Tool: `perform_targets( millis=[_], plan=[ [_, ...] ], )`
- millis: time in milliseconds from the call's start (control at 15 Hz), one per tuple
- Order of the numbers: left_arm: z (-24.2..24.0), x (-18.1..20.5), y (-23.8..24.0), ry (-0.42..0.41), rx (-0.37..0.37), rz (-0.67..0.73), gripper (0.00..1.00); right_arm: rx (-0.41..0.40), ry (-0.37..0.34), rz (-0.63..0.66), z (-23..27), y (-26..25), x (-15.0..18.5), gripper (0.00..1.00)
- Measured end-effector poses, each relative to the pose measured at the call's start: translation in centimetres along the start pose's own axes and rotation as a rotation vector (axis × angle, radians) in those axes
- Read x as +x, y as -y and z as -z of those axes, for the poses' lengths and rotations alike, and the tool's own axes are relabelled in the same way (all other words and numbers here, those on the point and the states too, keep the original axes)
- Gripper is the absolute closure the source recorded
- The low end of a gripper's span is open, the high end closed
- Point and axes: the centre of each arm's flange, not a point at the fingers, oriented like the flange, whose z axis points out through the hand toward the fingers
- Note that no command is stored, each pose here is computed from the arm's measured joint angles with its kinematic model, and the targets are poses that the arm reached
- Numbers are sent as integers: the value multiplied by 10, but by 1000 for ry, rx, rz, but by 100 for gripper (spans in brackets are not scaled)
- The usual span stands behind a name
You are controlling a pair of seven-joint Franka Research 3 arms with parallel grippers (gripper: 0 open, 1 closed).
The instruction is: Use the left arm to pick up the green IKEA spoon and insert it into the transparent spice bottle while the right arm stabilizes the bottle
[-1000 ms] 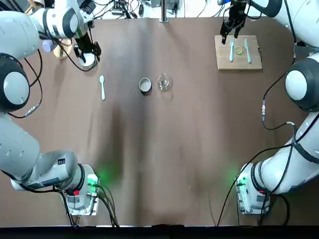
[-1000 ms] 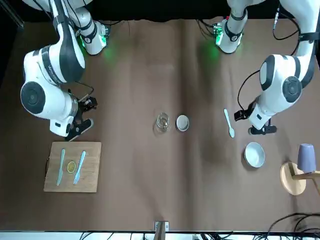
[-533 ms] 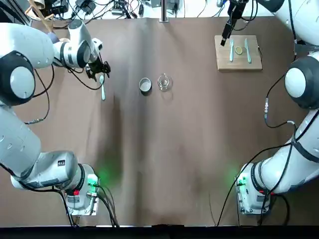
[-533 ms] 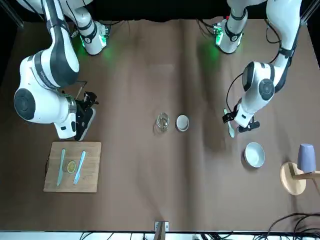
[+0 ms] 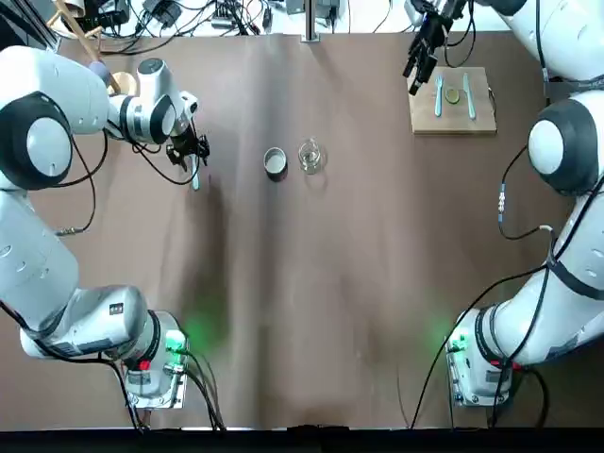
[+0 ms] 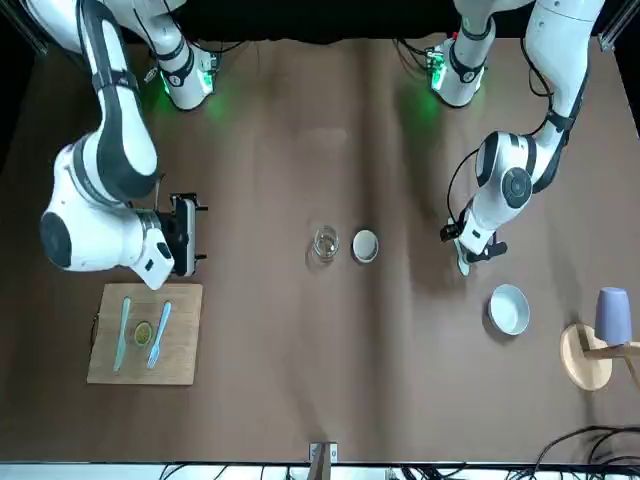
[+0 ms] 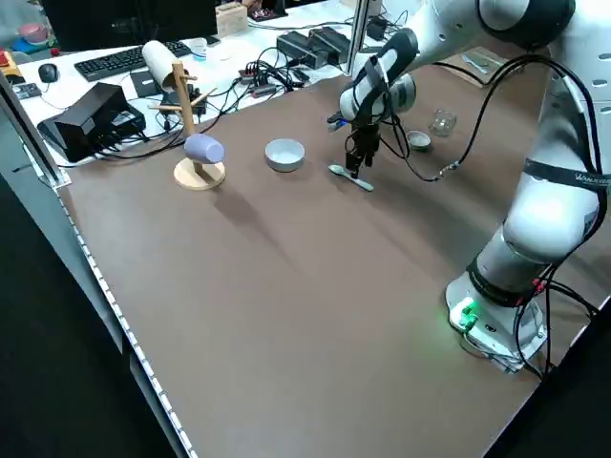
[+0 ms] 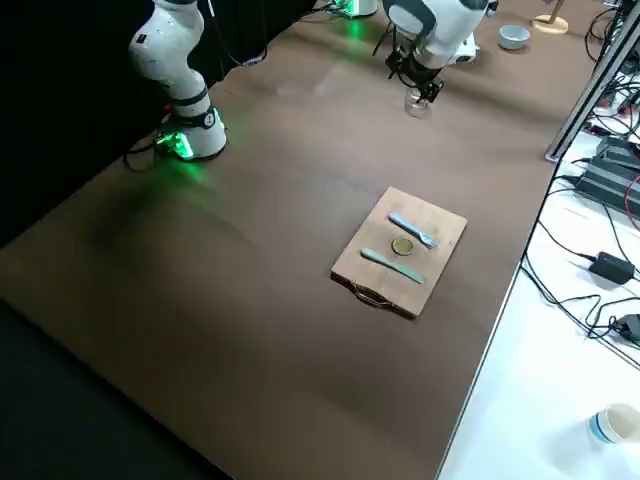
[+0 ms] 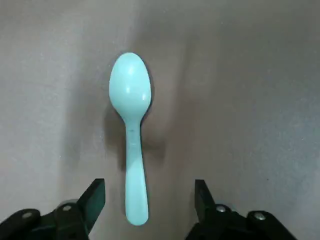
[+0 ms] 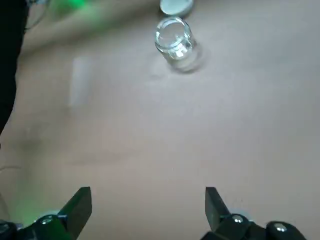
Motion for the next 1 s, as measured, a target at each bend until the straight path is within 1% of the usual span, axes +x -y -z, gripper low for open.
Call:
perform_targets(
  millis=[67, 133, 267, 400, 733, 1000],
  plan=[
    [-3, -1, 0, -6, -5, 6, 19, 17, -34, 31, -7, -4, -2, 0],
    [-7, -1, 0, -8, -8, 13, 22, 31, -71, 57, -17, -7, -4, 0],
    [-14, -2, 0, -4, -12, 18, 25, 35, -153, 110, -40, -15, -8, 0],
    [-19, -3, 0, 3, -13, 20, 27, 27, -220, 116, -65, -22, -15, 0],
    [-21, -2, 2, 6, -12, 26, 27, -16, -318, 78, -122, -25, -22, 0],
    [-22, -2, 5, 8, -10, 31, 27, -62, -363, 29, -174, -16, -23, 0]
  ],
)
